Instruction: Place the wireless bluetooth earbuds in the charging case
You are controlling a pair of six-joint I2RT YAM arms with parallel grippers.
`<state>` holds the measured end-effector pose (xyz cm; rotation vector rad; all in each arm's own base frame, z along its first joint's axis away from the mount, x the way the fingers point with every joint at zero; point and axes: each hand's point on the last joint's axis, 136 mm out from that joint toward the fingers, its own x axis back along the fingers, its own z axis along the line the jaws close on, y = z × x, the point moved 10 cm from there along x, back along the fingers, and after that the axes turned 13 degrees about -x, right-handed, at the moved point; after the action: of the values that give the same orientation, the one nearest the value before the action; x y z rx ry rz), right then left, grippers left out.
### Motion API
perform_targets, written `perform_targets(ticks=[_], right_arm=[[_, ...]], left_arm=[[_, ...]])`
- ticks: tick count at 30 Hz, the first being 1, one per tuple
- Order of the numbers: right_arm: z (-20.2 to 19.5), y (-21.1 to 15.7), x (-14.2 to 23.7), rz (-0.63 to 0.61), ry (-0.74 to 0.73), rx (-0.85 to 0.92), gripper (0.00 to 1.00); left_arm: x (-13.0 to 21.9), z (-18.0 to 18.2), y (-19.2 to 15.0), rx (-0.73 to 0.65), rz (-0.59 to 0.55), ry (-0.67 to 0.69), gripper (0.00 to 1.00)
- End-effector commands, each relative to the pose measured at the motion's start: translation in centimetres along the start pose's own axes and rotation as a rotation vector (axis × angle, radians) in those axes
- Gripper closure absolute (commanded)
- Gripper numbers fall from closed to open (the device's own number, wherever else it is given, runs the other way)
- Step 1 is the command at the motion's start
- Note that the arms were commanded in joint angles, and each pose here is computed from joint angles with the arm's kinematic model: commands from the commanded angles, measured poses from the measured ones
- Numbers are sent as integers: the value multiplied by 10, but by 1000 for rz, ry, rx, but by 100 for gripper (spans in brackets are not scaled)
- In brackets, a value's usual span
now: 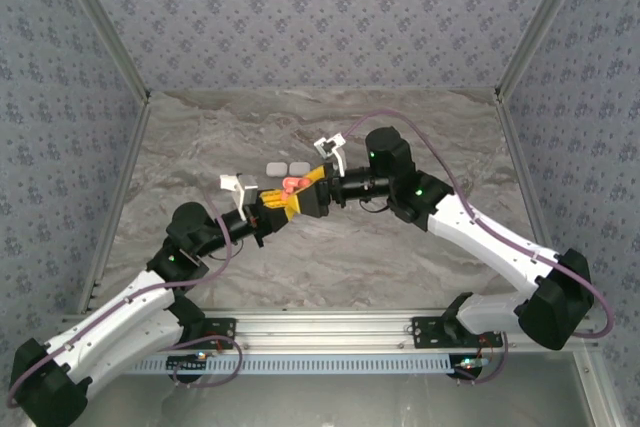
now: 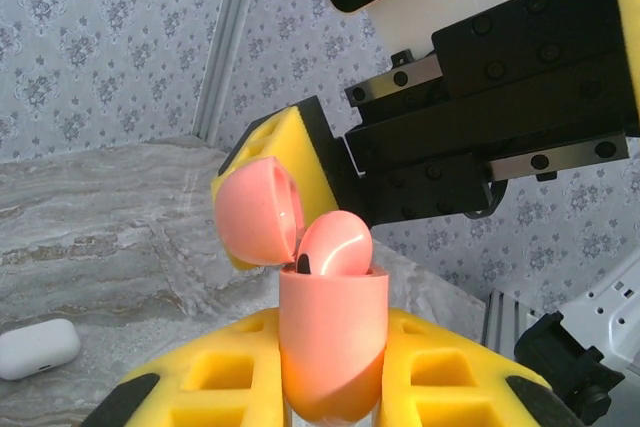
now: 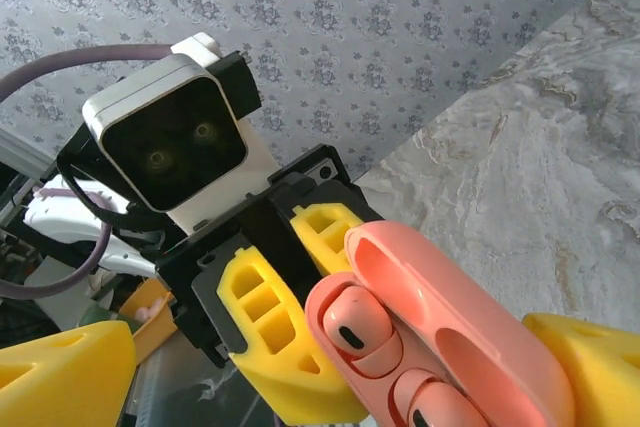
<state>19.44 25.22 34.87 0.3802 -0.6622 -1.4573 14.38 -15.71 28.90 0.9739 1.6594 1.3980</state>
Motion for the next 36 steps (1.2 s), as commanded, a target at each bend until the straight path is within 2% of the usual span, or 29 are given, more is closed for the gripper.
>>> perform_targets(ticks=[1, 6, 9, 11, 16, 19, 24, 27, 36], right_arm=[[31, 3, 15, -28, 74, 109, 0], [31, -6, 24, -44, 23, 125, 0], [25, -10, 27, -40, -62, 112, 0], [20, -10, 32, -61, -186, 109, 0], [-1, -8, 69, -205, -724, 41, 0], [-9, -10, 91, -262, -871, -80, 0], [-32, -29, 104, -292, -920, -193, 0], [-39, -38, 108, -308, -928, -237, 0], [-47, -51, 115, -290, -982, -283, 0]], left_arm=[[-2, -3, 14, -20, -38, -12, 100], [-2, -2, 13, -21, -32, -4, 100], [-2, -1, 13, -22, -33, 1, 100], [-3, 0, 12, -12, -20, 16, 100], [-9, 12, -6, 53, 116, 122, 100], [-20, 22, -24, 119, 209, 167, 100], [-40, 46, -62, 268, 373, 317, 100], [-53, 57, -84, 351, 472, 360, 100], [-72, 79, -132, 520, 613, 460, 100]])
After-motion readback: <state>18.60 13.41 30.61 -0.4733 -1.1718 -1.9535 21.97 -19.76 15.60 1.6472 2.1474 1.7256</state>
